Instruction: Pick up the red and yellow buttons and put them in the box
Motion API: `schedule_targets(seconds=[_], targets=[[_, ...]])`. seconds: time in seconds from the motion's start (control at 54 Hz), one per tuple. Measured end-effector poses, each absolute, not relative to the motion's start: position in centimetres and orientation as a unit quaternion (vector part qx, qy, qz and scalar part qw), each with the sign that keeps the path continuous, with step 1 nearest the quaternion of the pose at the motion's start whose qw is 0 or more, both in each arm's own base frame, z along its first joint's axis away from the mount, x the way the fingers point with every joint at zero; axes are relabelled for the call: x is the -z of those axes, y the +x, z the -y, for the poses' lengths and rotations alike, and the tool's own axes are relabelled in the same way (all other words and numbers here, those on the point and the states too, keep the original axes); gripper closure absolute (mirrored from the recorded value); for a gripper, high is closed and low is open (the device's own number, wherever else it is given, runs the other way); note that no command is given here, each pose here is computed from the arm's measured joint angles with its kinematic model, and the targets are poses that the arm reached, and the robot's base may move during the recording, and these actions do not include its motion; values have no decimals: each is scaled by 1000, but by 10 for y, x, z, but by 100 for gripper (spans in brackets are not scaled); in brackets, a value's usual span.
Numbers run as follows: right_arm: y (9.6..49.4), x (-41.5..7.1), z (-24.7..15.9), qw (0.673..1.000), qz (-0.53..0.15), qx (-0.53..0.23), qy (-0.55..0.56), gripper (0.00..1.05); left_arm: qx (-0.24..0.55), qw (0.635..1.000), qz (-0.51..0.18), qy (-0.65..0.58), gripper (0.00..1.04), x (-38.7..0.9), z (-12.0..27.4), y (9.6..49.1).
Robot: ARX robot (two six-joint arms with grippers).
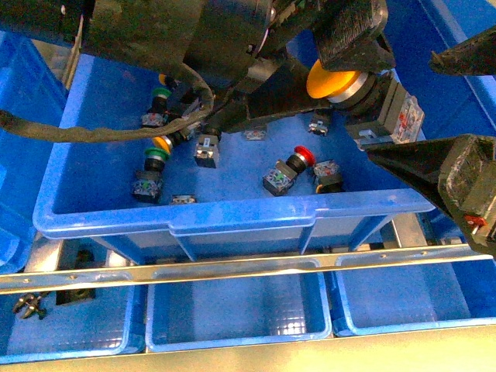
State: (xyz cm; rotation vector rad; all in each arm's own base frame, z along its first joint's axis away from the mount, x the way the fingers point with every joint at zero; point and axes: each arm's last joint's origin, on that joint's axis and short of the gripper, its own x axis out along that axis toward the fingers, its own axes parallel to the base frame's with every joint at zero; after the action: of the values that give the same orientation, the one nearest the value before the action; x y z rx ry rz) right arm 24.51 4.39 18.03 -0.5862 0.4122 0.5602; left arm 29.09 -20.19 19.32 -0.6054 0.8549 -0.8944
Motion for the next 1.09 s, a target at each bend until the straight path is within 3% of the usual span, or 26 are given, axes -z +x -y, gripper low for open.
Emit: schedule_targets(seconds=[0.222, 0.407, 0.555, 0.611, 0.981, 1.092], targets=[[246, -181, -45, 898, -202, -275, -279, 7, 415, 771, -395, -278, 70, -192, 204, 290], [244, -179, -46, 895, -212, -281, -273, 32, 415, 769, -399, -277, 70, -190, 206, 289], [242, -178, -46, 891, -221, -291, -269, 63, 416, 769, -398, -276, 71, -190, 208, 289], [242, -179, -46, 892, -220, -290, -269, 68, 416, 769, -398, -276, 71, -190, 208, 289], [242, -181, -45, 894, -217, -285, -269, 70, 416, 770, -397, -276, 71, -191, 209, 289], [242, -181, -44, 895, -219, -280, -270, 70, 410, 773, -398, -275, 58, -190, 209, 289]])
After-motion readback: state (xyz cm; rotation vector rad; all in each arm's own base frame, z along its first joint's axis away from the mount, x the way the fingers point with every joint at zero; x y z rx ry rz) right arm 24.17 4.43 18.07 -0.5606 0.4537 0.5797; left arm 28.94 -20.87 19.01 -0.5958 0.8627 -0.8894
